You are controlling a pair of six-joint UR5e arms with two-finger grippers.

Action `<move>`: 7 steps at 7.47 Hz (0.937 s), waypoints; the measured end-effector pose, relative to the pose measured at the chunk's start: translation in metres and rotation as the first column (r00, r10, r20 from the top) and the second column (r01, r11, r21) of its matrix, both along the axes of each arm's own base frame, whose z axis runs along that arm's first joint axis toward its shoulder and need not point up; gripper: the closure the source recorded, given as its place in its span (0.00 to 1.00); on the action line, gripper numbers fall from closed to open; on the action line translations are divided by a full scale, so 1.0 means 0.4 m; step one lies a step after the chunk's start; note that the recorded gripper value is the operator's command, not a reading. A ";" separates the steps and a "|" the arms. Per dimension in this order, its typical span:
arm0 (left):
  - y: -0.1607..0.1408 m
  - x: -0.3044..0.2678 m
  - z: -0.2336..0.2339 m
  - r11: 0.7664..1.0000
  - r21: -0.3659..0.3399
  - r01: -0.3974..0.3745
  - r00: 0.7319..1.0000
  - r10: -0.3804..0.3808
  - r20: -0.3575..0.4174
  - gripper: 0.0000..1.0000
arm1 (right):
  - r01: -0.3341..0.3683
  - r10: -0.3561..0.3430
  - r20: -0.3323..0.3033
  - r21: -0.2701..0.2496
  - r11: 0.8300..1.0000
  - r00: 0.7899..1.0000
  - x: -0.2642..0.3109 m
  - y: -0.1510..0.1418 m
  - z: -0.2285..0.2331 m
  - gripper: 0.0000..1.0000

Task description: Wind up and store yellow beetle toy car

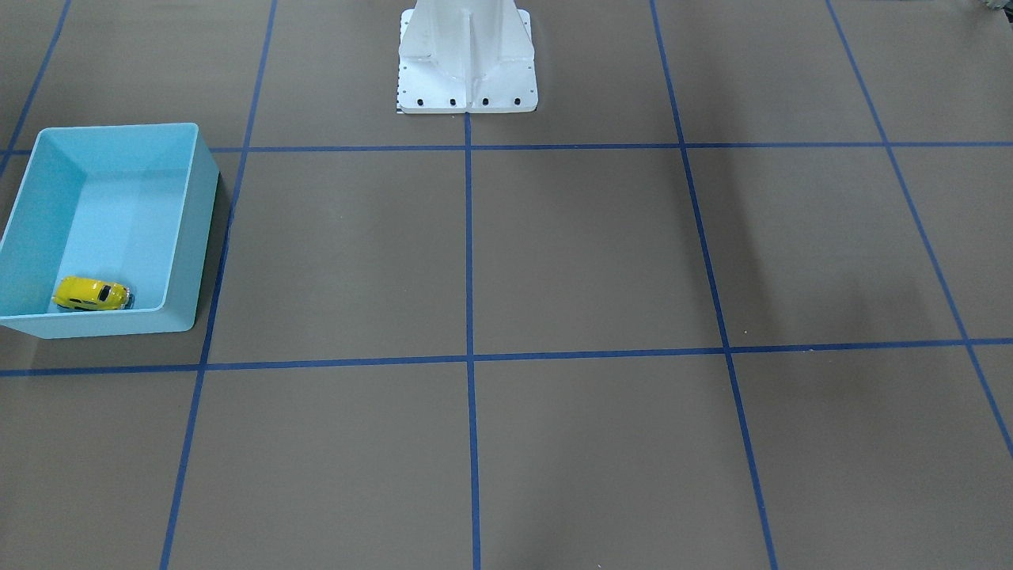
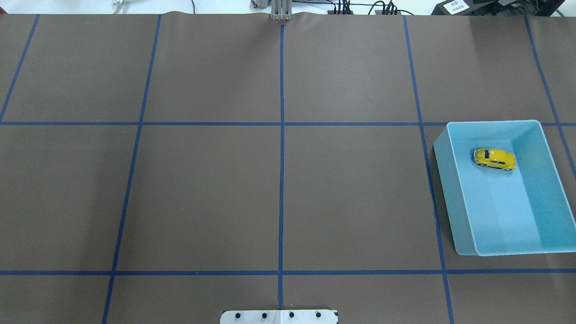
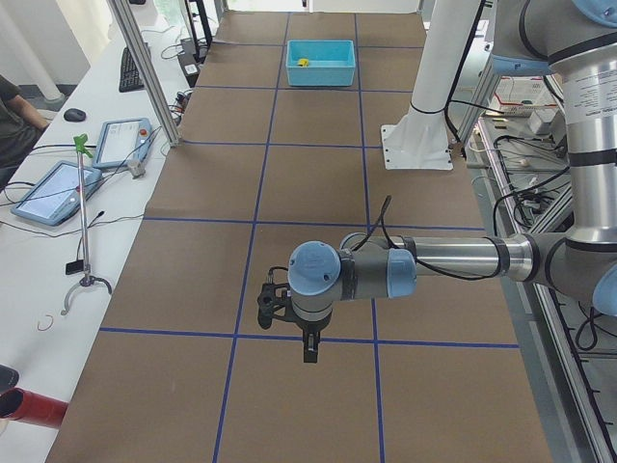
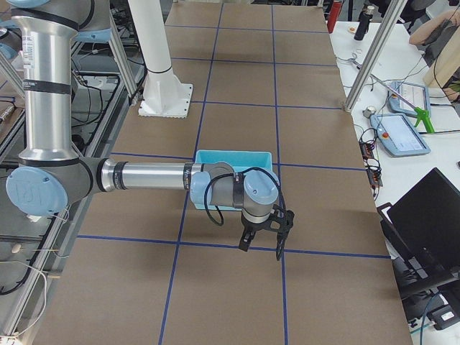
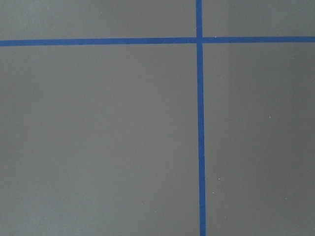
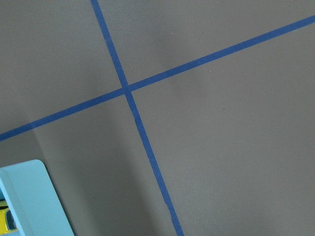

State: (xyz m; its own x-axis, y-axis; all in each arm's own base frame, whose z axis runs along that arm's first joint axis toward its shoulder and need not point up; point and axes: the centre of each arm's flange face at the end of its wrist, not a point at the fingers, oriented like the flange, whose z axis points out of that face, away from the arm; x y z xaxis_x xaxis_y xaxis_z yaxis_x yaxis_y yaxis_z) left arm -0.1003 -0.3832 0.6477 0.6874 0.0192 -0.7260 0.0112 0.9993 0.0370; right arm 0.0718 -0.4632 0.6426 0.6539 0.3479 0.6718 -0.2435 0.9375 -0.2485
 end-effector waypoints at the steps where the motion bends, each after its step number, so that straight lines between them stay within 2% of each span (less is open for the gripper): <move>1: -0.007 0.002 -0.019 1.000 0.017 -0.002 1.000 0.002 -0.002 0.00 | 0.000 0.000 0.000 0.002 1.000 1.000 0.000 0.003 -0.002 0.00; 4: -0.026 0.005 -0.097 0.996 0.089 -0.006 1.000 0.006 -0.001 0.00 | 0.000 0.000 0.000 0.006 1.000 1.000 0.001 0.006 -0.006 0.00; 7: -0.020 0.007 -0.073 0.997 0.072 -0.009 1.000 0.009 -0.002 0.00 | -0.003 0.003 0.001 0.006 1.000 1.000 0.004 0.008 -0.007 0.00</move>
State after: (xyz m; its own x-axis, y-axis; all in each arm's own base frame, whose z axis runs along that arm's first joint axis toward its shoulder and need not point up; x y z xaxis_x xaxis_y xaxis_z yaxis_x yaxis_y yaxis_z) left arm -0.0976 -0.3911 0.6185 0.6853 0.0773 -0.7242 0.0027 0.9941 0.1087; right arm 0.0732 -0.4599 0.6398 0.6526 0.3452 0.6744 -0.2457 0.9385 -0.2426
